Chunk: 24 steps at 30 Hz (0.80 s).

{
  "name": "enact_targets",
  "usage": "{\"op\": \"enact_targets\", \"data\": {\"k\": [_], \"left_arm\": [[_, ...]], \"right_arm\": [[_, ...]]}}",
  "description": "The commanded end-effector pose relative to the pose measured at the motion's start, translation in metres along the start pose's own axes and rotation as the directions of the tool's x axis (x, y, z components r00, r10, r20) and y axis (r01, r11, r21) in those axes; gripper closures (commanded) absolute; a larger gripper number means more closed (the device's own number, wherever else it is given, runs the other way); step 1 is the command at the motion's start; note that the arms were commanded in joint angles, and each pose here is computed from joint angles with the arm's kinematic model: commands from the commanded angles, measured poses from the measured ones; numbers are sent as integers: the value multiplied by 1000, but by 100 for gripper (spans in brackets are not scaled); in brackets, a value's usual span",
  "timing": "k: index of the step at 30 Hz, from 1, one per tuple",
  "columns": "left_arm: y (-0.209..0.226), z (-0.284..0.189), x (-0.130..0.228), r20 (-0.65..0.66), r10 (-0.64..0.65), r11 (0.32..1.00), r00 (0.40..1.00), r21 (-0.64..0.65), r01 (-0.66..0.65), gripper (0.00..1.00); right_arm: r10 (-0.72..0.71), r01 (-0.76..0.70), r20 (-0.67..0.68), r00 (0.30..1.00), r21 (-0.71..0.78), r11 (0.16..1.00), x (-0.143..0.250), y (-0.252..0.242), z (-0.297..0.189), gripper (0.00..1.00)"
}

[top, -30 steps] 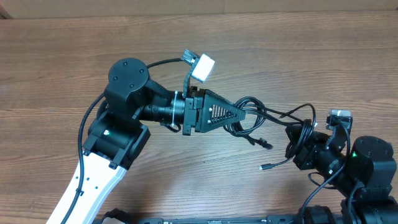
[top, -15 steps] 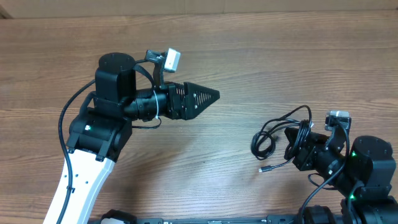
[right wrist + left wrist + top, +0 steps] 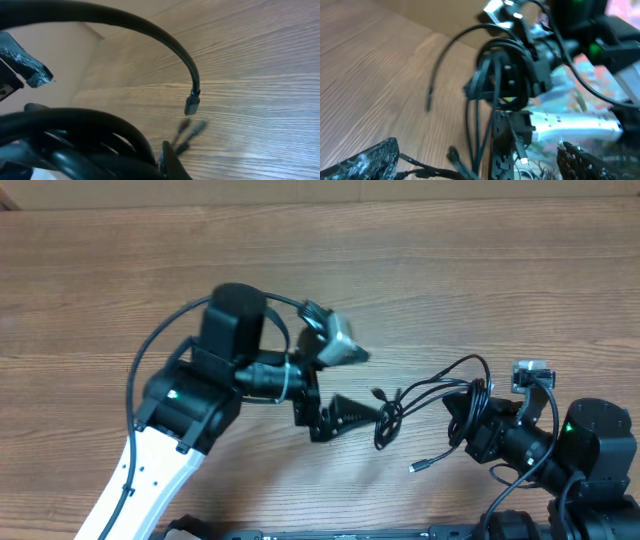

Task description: Untangle cables

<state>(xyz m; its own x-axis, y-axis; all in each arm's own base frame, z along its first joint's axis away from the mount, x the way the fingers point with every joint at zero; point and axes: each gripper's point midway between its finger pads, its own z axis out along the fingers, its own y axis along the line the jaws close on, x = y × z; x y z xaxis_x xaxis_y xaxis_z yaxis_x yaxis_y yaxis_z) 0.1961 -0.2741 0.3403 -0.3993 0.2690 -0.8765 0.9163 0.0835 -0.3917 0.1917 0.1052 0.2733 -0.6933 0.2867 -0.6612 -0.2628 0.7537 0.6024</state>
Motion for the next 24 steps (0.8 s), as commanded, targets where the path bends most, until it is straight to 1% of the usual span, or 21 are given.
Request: {"op": "enact_targets", "data": {"k": [1, 6, 14, 16, 17, 18, 19, 20, 21, 22, 23, 24], "left_arm": [[-15, 16, 1, -16, 108, 991, 994, 83, -107, 0], [-24, 39, 11, -55, 108, 983, 993, 153, -99, 0], [-12, 66, 18, -80, 84, 978, 993, 196, -67, 0], [-13, 70, 18, -80, 80, 974, 994, 217, -61, 2], [-18, 74, 19, -79, 86, 968, 993, 244, -65, 6], [-19, 76, 19, -79, 91, 965, 993, 252, -68, 11], [-21, 78, 20, -80, 96, 963, 992, 258, -72, 20], [-23, 79, 20, -81, 101, 962, 992, 264, -76, 30], [-27, 81, 19, -75, 114, 958, 991, 273, -90, 54], [-28, 82, 17, -67, 124, 956, 990, 276, -102, 69], [-29, 82, 16, -60, 133, 954, 989, 277, -112, 90], [-29, 83, 14, -51, 143, 953, 988, 278, -123, 96]], "right_arm": [[-16, 16, 0, 1000, -61, 998, -2, 14, -4, 96], [-14, 14, -3, 1000, -61, 998, -1, 14, -4, 96], [-15, 14, -12, 1000, -83, 996, 1, 17, -4, 96], [-15, 14, -12, 1000, -82, 996, 1, 17, -4, 96], [-15, 14, -13, 1000, -82, 997, 1, 17, -4, 96], [-15, 14, -12, 1000, -82, 996, 1, 17, -4, 96], [-15, 14, -12, 1000, -82, 996, 1, 17, -4, 96], [-15, 14, -12, 1000, -82, 996, 1, 17, -4, 96], [-25, 24, -15, 1000, -82, 996, 2, 17, -4, 96], [-30, 29, -17, 999, -80, 996, 3, 16, -4, 96], [-34, 32, -22, 999, -78, 996, 4, 16, -4, 96], [-38, 35, -26, 999, -76, 996, 5, 15, -4, 96]]}}
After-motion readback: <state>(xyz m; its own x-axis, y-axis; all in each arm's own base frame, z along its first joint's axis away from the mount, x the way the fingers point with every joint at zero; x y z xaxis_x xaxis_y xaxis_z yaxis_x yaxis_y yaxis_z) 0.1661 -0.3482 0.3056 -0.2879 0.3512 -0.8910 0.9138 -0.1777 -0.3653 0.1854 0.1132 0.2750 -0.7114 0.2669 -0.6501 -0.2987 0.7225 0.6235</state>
